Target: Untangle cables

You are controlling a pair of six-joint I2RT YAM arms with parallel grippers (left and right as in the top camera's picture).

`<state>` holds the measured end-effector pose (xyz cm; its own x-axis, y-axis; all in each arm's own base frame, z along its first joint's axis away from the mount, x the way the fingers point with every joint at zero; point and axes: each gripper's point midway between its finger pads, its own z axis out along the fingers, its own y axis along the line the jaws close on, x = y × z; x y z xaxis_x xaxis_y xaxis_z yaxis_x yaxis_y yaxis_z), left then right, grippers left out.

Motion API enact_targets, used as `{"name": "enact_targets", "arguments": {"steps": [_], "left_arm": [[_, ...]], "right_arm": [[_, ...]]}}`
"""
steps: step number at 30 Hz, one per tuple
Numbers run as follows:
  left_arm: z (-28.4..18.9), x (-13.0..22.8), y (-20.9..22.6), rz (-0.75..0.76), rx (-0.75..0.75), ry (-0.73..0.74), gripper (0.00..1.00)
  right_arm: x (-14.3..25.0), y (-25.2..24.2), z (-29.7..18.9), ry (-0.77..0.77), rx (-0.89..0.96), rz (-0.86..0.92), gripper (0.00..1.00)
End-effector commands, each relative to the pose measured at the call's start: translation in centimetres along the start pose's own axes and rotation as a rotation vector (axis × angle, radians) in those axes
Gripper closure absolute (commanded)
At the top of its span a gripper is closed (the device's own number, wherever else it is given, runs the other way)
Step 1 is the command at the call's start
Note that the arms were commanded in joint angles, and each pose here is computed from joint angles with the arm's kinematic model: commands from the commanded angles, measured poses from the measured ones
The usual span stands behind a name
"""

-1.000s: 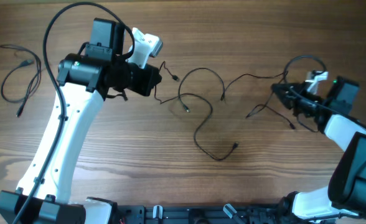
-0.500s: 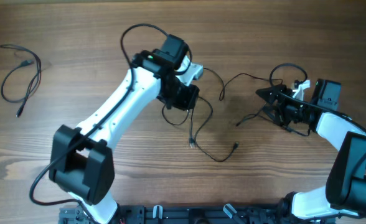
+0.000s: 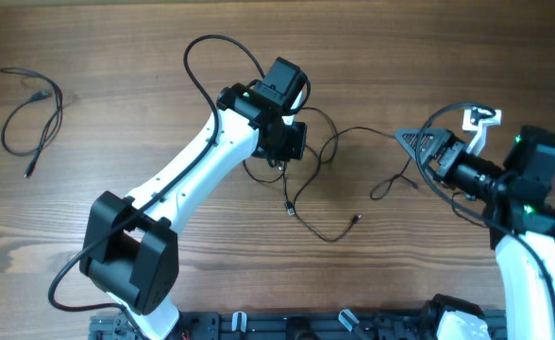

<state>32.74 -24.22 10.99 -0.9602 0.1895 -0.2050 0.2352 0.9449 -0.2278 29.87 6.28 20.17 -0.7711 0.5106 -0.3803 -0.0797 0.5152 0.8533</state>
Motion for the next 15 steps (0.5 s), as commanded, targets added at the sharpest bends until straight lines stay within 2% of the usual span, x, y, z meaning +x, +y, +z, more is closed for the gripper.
{"name": "enact_targets", "arguments": {"steps": [1, 2, 3, 6, 10, 13, 14, 15], "left_arm": [[-0.1, 0.1, -0.8, -0.012, 0.037, 0.007, 0.83], [-0.1, 0.4, -1.5, -0.012, 0.078, 0.025, 0.83], [-0.1, 0.4, -1.8, -0.010, 0.095, 0.029, 0.95], [-0.1, -0.3, -1.5, -0.042, 0.069, -0.006, 0.96], [0.2, -0.9, 1.7, -0.343, -0.098, -0.070, 0.96], [1.9, 0.6, 2.9, -0.578, -0.139, -0.056, 0.96], [2.4, 1.0, 3.1, -0.599, -0.145, -0.049, 0.95], [3.0, 1.4, 3.1, -0.606, -0.148, -0.044, 0.81]], "right_arm": [[0.4, 0.1, -0.9, -0.029, 0.057, -0.030, 0.00], [0.5, -0.2, -0.9, -0.031, 0.073, -0.021, 0.00], [0.7, -0.3, -0.9, -0.027, 0.078, -0.013, 0.00], [0.7, -0.4, -0.9, -0.025, 0.079, -0.008, 0.01], [0.7, -0.4, -0.9, -0.025, 0.080, -0.009, 0.00], [0.7, -0.4, -0.9, -0.024, 0.080, -0.010, 0.00], [0.8, -0.4, -0.9, -0.023, 0.081, -0.021, 0.00], [0.8, -0.4, -0.9, -0.023, 0.081, -0.035, 0.00]]}}
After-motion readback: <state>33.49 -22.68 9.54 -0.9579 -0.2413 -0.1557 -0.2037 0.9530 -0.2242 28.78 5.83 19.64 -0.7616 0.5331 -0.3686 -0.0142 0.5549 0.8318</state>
